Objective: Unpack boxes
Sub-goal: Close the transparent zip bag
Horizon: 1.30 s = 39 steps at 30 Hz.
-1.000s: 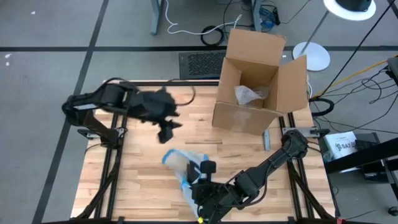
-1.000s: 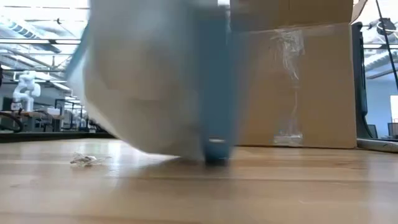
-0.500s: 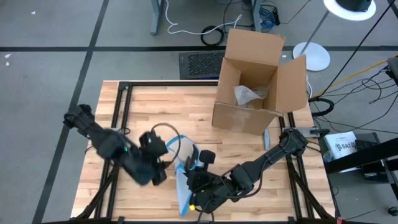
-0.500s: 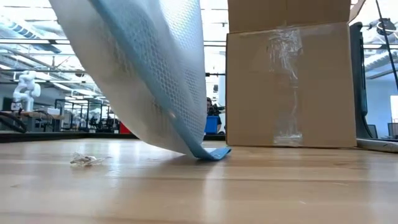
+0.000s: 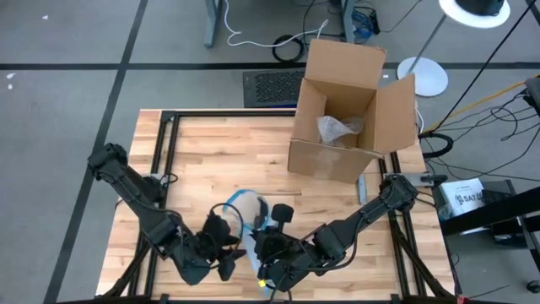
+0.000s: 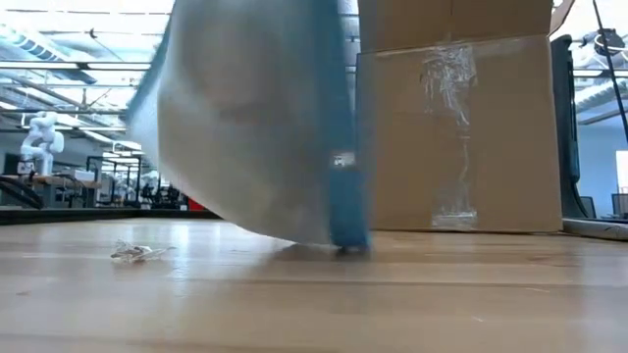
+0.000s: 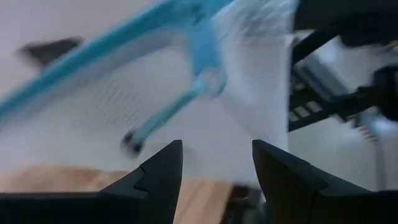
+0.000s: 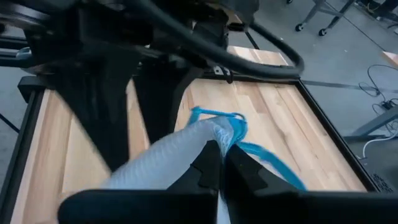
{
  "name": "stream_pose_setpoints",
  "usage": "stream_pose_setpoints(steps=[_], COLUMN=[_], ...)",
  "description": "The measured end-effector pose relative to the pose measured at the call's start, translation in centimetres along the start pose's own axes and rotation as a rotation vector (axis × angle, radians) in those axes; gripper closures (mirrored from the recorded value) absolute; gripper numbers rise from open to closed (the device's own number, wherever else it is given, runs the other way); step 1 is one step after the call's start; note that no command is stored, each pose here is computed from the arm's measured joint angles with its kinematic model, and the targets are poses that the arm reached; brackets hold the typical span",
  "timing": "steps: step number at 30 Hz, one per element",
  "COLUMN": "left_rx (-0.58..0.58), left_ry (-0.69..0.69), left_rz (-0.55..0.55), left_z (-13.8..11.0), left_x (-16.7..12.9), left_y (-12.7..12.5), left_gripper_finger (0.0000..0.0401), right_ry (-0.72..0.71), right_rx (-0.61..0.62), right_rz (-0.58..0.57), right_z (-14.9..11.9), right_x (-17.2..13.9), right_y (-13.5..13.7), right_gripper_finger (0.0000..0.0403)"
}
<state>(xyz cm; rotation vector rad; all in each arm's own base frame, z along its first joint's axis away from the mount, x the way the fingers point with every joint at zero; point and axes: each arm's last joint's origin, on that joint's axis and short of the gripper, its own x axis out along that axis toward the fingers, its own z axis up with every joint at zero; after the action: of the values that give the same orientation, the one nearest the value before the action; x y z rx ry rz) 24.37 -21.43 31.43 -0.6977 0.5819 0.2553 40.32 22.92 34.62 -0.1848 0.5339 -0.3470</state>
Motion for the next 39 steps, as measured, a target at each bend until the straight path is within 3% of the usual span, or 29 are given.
stream_pose_setpoints(steps=[9,21,29,32,36,39], left_rx=[-0.032,-0.190,-0.105,-0.066,-0.018,0.044], left_ry=[-0.015,-0.064,-0.125,-0.111,-0.086,-0.052], left_rz=[-0.062,0.031,0.017,0.027,0.054,0.047], left_z=[0.8,-0.2,1.1,1.4,1.5,1.5], left_x=[-1.2,0.5,1.5,1.8,2.0,2.0], left_y=[-0.3,1.8,1.9,2.1,2.5,2.5], left_gripper_finger=[0.0201,0.0201,0.0205,0.0242,0.0362,0.0391], right_ry=[0.008,0.006,0.003,0.005,0.023,0.045], right_rx=[-0.010,-0.001,0.006,0.005,0.018,0.037], right_rz=[-0.006,-0.010,-0.009,-0.005,-0.003,-0.012], right_z=[-0.1,0.0,0.0,0.0,-0.2,-0.5], right_x=[0.0,0.0,0.0,0.0,0.0,0.0], right_y=[-0.1,-0.2,-0.2,-0.1,-0.2,-0.3], right_gripper_finger=[0.0403,0.0403,0.0403,0.0403,0.0402,0.0395])
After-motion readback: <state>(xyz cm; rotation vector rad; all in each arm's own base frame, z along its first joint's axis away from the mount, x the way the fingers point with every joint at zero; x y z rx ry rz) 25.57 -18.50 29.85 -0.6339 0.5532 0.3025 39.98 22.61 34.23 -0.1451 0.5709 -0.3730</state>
